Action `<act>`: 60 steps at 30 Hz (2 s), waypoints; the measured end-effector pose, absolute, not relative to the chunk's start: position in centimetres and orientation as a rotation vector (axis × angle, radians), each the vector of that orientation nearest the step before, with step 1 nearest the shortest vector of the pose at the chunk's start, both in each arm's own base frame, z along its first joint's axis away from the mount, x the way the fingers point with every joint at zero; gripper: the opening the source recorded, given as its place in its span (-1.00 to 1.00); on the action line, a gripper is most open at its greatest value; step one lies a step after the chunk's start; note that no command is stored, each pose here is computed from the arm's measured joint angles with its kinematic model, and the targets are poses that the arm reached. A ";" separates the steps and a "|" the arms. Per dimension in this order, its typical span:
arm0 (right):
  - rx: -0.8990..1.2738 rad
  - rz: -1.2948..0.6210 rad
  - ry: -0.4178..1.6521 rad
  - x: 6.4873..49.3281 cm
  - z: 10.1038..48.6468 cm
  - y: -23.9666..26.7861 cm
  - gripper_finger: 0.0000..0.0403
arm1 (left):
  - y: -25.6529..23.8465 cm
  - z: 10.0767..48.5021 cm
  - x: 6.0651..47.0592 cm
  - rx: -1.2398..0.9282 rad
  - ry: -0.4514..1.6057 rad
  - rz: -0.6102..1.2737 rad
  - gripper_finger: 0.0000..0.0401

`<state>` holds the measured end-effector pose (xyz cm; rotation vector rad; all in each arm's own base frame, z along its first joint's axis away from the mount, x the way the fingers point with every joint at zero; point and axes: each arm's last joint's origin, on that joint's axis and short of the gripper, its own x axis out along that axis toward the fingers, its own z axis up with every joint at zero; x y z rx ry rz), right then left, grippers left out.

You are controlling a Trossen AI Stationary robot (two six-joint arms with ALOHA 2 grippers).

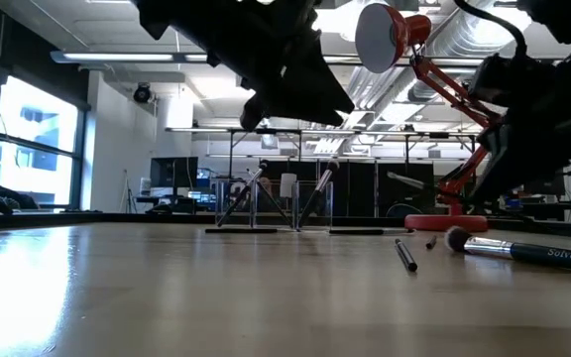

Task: Put items in baskets/containers
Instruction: Put the white eyeshadow brush into the transparent organizer

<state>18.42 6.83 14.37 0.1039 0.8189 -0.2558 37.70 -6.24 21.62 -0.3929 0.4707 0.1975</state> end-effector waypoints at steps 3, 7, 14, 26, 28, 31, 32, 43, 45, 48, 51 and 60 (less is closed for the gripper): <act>0.116 -0.273 0.766 18.7 14.7 6.9 -1.00 | -5.8 21.6 37.7 -0.417 0.459 0.233 -0.29; 0.137 -0.295 0.681 19.2 15.2 7.0 -1.00 | -5.6 21.7 37.8 -0.459 0.439 0.278 -0.08; 0.181 -0.359 0.509 20.1 16.3 7.0 -1.00 | -5.2 22.4 38.2 -0.542 0.333 0.318 0.03; 0.363 -0.389 0.428 21.2 17.0 5.4 -1.00 | -2.5 22.7 38.6 -0.945 0.209 0.437 0.03; 0.387 -0.379 0.413 21.5 17.2 5.2 -1.00 | -2.4 22.7 38.6 -0.973 0.201 0.443 0.03; 0.436 -0.388 0.378 21.8 17.4 4.7 -1.00 | -2.5 22.8 38.6 -0.999 0.185 0.438 0.03; 0.452 -0.386 0.370 21.8 17.5 4.6 -1.00 | -2.5 22.9 38.6 -1.003 0.181 0.437 0.03; 0.523 -0.352 0.315 22.5 18.1 3.5 -1.00 | -2.3 23.0 38.6 -1.018 0.125 0.484 0.03; 0.529 -0.350 0.306 22.5 18.2 3.4 -1.00 | -2.2 23.0 38.6 -1.035 0.104 0.514 0.03; 0.533 -0.348 0.303 22.6 18.3 3.3 -1.00 | -2.1 23.0 38.6 -1.034 0.086 0.540 0.03; 0.535 -0.347 0.303 22.6 18.3 3.3 -1.00 | -1.9 23.0 38.6 -1.041 0.080 0.548 0.03; 0.533 -0.358 0.299 22.6 18.3 3.2 -1.00 | -1.5 22.7 40.2 -1.031 0.087 0.557 0.03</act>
